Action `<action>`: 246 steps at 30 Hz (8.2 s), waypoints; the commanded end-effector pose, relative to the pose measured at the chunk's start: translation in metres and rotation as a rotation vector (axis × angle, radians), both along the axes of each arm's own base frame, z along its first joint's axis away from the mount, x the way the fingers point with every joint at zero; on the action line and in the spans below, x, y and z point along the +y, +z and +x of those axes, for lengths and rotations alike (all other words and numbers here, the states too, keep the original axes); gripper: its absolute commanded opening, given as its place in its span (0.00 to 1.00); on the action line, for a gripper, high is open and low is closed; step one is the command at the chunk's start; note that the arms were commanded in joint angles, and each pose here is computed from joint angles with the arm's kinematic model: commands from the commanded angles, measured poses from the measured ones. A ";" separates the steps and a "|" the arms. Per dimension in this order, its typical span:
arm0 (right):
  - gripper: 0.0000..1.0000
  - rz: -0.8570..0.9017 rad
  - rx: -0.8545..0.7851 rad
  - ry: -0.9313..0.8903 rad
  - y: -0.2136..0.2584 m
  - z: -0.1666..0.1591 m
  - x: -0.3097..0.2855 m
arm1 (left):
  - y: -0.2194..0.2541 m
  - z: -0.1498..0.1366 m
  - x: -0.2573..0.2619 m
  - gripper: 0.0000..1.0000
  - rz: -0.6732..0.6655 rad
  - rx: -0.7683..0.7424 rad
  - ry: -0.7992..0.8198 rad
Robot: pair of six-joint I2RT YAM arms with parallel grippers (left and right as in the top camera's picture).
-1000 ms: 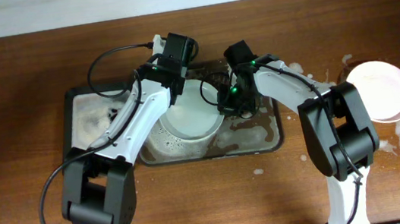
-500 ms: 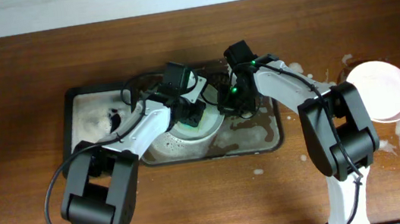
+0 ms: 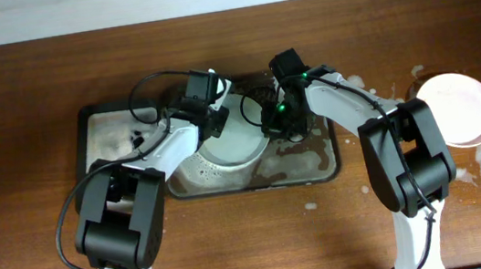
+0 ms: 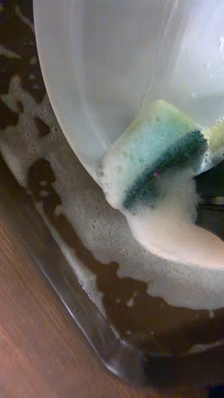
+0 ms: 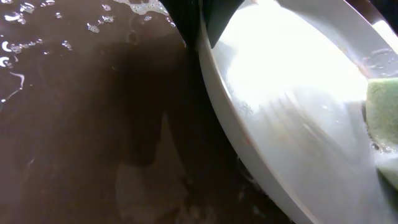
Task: Clean dirty plates on tray and stack at the side
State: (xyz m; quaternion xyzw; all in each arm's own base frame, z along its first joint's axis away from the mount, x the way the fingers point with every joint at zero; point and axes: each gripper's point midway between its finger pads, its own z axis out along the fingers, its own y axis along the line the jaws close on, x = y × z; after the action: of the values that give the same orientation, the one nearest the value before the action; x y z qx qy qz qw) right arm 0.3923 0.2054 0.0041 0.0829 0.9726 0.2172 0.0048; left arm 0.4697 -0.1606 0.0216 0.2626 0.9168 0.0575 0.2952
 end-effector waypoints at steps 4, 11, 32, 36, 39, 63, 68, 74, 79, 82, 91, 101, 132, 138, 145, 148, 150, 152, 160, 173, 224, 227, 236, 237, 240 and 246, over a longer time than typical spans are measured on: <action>0.04 -0.079 0.031 -0.007 -0.020 -0.007 -0.016 | 0.045 0.022 0.046 0.01 0.354 -0.189 0.214; 0.04 -0.079 0.029 -0.005 -0.019 -0.007 -0.016 | 0.155 0.009 0.030 0.00 0.063 -0.305 0.260; 0.04 -1.315 -0.915 -0.173 0.255 -0.039 -0.107 | 0.049 -0.033 0.025 0.00 -0.316 0.244 0.257; 0.04 -1.401 -0.911 -0.131 0.262 -0.043 -0.114 | 0.049 -0.033 0.025 0.00 -0.316 0.244 0.257; 0.04 -1.448 -0.920 -0.112 0.268 -0.043 -0.115 | 0.050 -0.033 0.022 0.00 -0.316 0.242 0.250; 0.04 -1.670 -0.991 -0.025 0.312 -0.038 -0.091 | 0.051 -0.032 0.016 0.00 -0.320 0.231 0.234; 0.04 -1.669 -0.992 -0.025 0.312 -0.038 -0.091 | 0.051 -0.032 0.016 0.00 -0.320 0.231 0.234; 0.04 -1.643 -0.989 -0.008 0.308 -0.036 -0.089 | 0.051 -0.032 0.016 0.00 -0.320 0.230 0.234; 0.04 -1.426 -0.961 0.077 0.278 -0.022 -0.079 | 0.051 -0.032 0.016 0.00 -0.320 0.230 0.234; 0.04 -1.297 -0.937 0.109 0.258 -0.021 -0.070 | 0.051 -0.032 0.016 0.00 -0.320 0.230 0.234; 0.04 -1.270 -0.717 0.119 0.187 0.008 -0.107 | 0.051 -0.032 0.016 0.00 -0.320 0.230 0.234; 0.04 -1.353 -0.731 -0.065 0.181 0.041 -0.140 | 0.051 -0.032 0.016 0.00 -0.320 0.230 0.234; 0.04 -0.279 -0.316 -1.052 0.019 -0.084 -0.478 | 0.053 -0.029 0.016 0.00 -0.320 0.214 0.235; 0.47 -0.264 -0.331 -1.050 0.042 -0.077 -0.464 | 0.055 -0.027 0.015 0.00 -0.324 0.205 0.233; 0.48 -0.324 -0.655 -1.072 0.203 -0.099 -0.439 | 0.153 -0.031 0.035 0.00 -0.332 0.009 0.254; 0.47 -0.161 -0.612 -0.984 0.199 -0.094 -0.398 | 0.164 -0.039 0.074 0.00 -0.304 0.004 0.342; 0.47 -0.125 -0.574 -0.891 0.192 -0.086 -0.368 | 0.156 -0.047 0.094 0.00 -0.282 0.052 0.393; 0.48 -0.142 -0.563 -0.706 0.185 -0.070 -0.324 | 0.142 -0.057 0.125 0.00 -0.259 0.113 0.474; 0.55 -0.237 -0.540 -0.456 0.174 -0.054 -0.244 | 0.036 -0.049 0.170 0.11 -0.126 0.211 0.606; 0.60 -0.296 -0.722 -0.209 0.273 -0.103 -0.225 | 0.238 -0.057 0.157 0.99 -0.295 -0.125 0.526; 0.98 -0.364 -1.456 -0.087 0.147 -0.147 -0.179 | 0.242 -0.059 0.157 0.99 -0.297 -0.134 0.524; 0.98 -0.364 -1.456 -0.087 0.147 -0.147 -0.179 | 0.239 -0.063 0.157 0.99 -0.291 -0.116 0.527; 0.99 -0.364 -1.456 -0.087 0.147 -0.147 -0.179 | 0.187 -0.148 0.163 0.99 -0.359 -0.595 0.405; 0.98 -0.364 -1.456 -0.087 0.147 -0.147 -0.179 | 0.176 -0.161 0.164 0.99 -0.372 -0.640 0.398; 0.98 -0.364 -1.456 -0.087 0.147 -0.147 -0.179 | 0.134 -0.195 0.165 0.99 -0.406 -0.770 0.377; 0.98 -0.364 -1.456 -0.087 0.147 -0.147 -0.179 | 0.142 -0.215 0.180 0.99 -0.393 -0.863 0.426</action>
State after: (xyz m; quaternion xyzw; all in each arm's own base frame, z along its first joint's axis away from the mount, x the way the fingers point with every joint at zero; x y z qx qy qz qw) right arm 0.2461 0.0241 0.1544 -0.0382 0.7383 0.0504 0.6715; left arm 0.2604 0.0099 0.1605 -0.0261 0.7510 0.0275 0.6592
